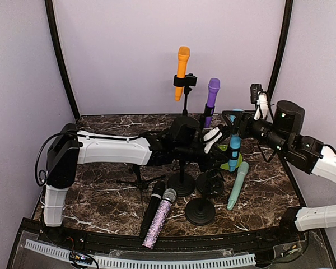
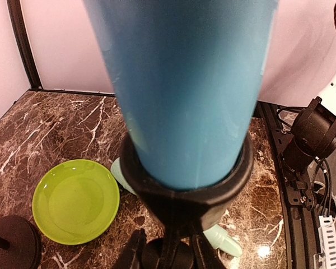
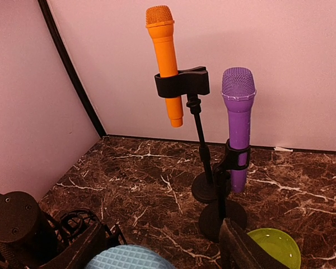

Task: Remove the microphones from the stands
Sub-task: Hold the microphone stand with the microphone at the center of the board.

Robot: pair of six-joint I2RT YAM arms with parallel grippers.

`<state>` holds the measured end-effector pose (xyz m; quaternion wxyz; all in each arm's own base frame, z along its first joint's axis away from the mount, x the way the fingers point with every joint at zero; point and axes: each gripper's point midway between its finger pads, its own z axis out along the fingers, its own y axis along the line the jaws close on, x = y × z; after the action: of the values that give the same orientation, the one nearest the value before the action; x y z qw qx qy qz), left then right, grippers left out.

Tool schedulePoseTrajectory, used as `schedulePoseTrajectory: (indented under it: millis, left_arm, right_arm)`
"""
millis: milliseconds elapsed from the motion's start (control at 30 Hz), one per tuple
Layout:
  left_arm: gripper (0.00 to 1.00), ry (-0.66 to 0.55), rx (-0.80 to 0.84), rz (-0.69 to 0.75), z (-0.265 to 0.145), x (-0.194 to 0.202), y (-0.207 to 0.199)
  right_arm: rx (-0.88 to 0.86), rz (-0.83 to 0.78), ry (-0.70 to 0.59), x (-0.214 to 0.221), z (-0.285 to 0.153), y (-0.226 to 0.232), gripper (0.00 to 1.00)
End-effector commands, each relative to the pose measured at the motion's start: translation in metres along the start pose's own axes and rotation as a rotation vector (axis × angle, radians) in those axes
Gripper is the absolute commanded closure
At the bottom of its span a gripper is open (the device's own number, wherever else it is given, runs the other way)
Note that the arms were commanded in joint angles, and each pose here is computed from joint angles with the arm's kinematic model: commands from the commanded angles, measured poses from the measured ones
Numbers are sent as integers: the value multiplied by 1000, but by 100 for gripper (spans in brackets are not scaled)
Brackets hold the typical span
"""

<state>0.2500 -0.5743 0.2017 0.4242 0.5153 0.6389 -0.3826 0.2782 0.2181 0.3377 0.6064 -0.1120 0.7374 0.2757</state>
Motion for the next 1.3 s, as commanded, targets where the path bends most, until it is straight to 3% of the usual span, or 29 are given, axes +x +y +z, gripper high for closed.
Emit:
schedulePoseTrajectory:
  millis: [0,200,467,833,1267]
  left_arm:
    - [100,-170,-18,21,-16,-58,-2]
    - [100,-180,-37,1,-16,-58,1]
    - [100,-185,-28,-1,-15,-56,-2]
    - [100,-179,-14,0,-13,-46,-4]
    - [100,-211,25,50,1,-37,-8]
  right_arm:
    - [80,31,-42,-8,-4,-10,33]
    - [96,36,-14,8,-3,-16,40]
    - [124,32,10,22,-1,-23,39]
    - [93,-41,-6,13,-5,-17,78]
    - [-137,-235,-34,-9,-16,28,79]
